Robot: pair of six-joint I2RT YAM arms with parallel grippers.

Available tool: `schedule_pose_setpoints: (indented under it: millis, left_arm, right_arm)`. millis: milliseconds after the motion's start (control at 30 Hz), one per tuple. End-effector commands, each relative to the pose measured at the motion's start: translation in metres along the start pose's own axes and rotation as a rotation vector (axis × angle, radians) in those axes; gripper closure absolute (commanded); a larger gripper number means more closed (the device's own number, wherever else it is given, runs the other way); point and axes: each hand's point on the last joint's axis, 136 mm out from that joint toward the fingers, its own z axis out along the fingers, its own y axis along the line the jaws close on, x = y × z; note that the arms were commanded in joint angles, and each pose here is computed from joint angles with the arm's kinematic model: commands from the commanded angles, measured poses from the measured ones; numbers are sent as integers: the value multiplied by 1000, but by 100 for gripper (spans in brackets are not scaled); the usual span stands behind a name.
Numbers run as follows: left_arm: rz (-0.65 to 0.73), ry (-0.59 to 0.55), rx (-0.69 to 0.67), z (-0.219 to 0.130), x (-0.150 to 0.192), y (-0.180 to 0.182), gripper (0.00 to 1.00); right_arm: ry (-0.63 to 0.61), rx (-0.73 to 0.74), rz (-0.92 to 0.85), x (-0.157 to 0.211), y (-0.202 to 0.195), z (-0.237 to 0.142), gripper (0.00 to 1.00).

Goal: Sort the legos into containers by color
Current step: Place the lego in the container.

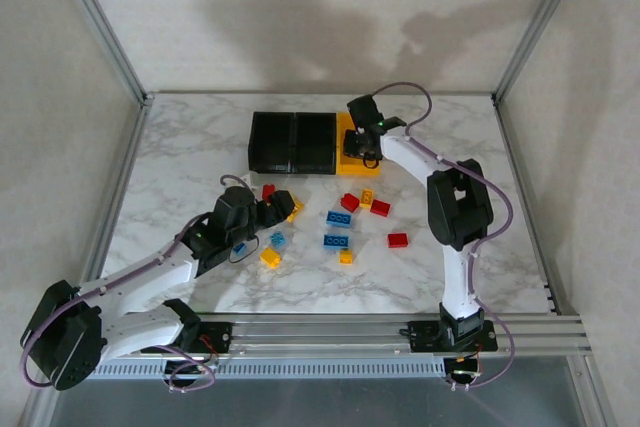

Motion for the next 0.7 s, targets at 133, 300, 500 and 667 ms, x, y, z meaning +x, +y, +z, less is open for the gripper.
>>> schedule_pose_setpoints:
  millis: [133,300,500,667]
  left_arm:
    - [-4,-13,-2,-1,-3,-3,24]
    - [-4,-9,-10,-1,-2,-2,24]
    - [-18,-14,-9,-2,-1,0,24]
    - [-18,-15,-15,-3,-1,3,24]
  right_arm:
    - [16,12,27,-5,-5,20,70]
    - [18,16,35,-3,-6,26,69]
    - [25,17,37,-2,-6,31,66]
    - [19,16,43,-4,-6,29,59]
